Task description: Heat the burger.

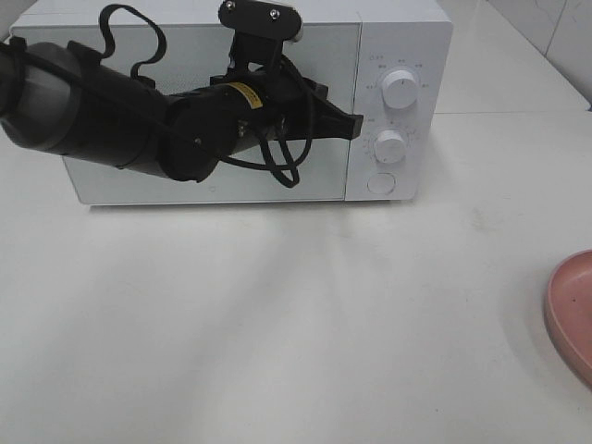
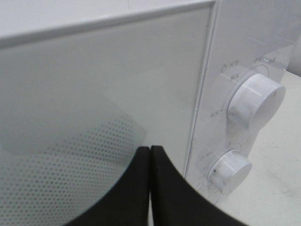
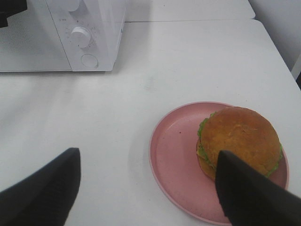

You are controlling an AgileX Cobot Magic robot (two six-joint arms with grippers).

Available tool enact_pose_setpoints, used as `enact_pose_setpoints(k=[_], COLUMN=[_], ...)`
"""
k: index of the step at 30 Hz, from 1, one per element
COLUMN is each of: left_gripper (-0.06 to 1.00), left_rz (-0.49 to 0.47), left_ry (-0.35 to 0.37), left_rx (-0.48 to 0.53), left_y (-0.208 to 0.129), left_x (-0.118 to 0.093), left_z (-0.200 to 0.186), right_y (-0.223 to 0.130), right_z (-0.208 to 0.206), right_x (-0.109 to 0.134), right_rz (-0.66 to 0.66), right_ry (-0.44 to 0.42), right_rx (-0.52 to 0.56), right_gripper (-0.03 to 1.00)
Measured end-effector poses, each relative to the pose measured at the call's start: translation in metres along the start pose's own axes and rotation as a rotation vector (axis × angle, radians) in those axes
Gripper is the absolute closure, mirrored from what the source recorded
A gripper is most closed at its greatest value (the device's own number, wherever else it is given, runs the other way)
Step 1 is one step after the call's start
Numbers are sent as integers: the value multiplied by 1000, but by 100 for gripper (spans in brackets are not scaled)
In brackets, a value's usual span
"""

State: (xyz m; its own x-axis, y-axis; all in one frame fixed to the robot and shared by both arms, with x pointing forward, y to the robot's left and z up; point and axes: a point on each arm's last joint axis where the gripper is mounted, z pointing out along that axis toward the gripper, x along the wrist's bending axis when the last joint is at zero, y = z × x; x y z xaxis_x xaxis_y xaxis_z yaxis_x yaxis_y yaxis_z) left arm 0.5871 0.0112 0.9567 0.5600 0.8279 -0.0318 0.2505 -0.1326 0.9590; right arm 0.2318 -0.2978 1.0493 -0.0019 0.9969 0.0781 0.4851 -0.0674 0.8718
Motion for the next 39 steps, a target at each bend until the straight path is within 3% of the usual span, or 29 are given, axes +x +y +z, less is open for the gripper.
enact_pose_setpoints(k=[3,10,12,13,15,16,17,18,21,23,24,26,31,34,39], left_gripper=[94,79,62,62,14,14,8,0,-2,-4,-4,-4,-4,-4,-4], left_rz=[-16,-59,-66,-66,-81,-81,-83,-86,-86,-82,-82,-78,-64,-69,-89], left_ry=[-2,-16,-44,-44,-93,-93,-105,-129,-139,-177,-177,-204,-242,-245,-213], left_rx=[21,133,240,240,440,440,484,588,626,783,783,902,1051,1097,1091], left_y=[6,17,18,18,13,13,12,9,9,5,5,3,6,10,24], left_x=[0,3,1,1,-4,-4,-5,-7,-8,-11,-11,-12,-14,-14,-2], left_z=[-4,-16,-26,-26,-41,-41,-45,-55,-58,-75,-75,-87,-109,-119,-132], right_y=[0,0,0,0,0,0,0,0,0,0,0,0,0,0,0], right_z=[0,0,0,0,0,0,0,0,0,0,0,0,0,0,0], right_x=[0,0,0,0,0,0,0,0,0,0,0,0,0,0,0], right_rz=[0,0,0,0,0,0,0,0,0,0,0,0,0,0,0], right_ry=[0,0,0,0,0,0,0,0,0,0,0,0,0,0,0], right_rx=[0,0,0,0,0,0,0,0,0,0,0,0,0,0,0], right_gripper=[21,21,21,21,21,21,21,21,21,21,21,21,21,21,21])
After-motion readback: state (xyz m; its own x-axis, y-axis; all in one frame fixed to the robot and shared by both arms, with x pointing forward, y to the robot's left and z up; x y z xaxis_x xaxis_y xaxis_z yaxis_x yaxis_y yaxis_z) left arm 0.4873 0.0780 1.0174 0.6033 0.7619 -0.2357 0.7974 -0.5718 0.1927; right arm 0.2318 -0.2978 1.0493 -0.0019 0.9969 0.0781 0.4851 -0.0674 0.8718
